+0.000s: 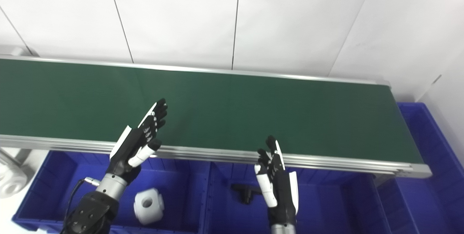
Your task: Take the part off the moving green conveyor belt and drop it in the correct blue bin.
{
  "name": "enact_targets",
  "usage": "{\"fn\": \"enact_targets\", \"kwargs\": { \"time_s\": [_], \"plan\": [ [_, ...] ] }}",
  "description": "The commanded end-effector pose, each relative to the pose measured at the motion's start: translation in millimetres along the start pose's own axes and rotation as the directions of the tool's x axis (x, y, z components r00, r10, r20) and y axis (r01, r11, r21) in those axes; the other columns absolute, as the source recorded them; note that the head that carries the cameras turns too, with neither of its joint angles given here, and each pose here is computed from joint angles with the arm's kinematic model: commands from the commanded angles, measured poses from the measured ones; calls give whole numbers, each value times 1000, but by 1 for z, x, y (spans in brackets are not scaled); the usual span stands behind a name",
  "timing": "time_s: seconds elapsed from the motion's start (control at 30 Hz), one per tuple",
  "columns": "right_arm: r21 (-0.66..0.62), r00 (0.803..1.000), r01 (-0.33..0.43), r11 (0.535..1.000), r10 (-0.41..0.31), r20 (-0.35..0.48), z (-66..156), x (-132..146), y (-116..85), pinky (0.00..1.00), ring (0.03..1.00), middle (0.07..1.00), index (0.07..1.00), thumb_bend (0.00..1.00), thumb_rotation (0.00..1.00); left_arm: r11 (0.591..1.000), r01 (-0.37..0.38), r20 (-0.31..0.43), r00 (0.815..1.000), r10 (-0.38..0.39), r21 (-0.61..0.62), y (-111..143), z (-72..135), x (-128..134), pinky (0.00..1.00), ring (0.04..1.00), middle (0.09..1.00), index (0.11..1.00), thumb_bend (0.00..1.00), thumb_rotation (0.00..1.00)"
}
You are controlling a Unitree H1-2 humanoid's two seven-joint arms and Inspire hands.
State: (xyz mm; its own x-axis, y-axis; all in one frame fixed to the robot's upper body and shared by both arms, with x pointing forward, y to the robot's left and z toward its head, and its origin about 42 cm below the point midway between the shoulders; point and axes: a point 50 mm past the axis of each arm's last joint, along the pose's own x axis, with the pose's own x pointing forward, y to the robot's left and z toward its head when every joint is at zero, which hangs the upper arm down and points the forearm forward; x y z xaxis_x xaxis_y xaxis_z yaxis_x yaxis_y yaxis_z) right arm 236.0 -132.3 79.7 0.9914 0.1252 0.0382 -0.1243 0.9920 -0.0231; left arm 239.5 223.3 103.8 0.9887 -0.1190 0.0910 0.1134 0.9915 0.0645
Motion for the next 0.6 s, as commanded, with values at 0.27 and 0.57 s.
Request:
{"fn": "enact_targets", "kwargs": {
  "time_s": [0.27, 0.57],
  "plan": [
    [-3, 999, 9, 1000, -9, 51, 15, 9, 3, 875, 882, 944, 963, 770, 897, 992, -63, 60, 996, 70, -108, -13, 26, -12, 1000, 1000, 1000, 1000, 904, 789],
    [-11, 999, -5, 1000, 6, 48, 14, 9, -1, 874, 895, 959, 972, 760, 905, 971, -133, 9, 990, 138, -196, -30, 21, -26, 1000, 996, 1000, 1000, 874, 865]
  ]
}}
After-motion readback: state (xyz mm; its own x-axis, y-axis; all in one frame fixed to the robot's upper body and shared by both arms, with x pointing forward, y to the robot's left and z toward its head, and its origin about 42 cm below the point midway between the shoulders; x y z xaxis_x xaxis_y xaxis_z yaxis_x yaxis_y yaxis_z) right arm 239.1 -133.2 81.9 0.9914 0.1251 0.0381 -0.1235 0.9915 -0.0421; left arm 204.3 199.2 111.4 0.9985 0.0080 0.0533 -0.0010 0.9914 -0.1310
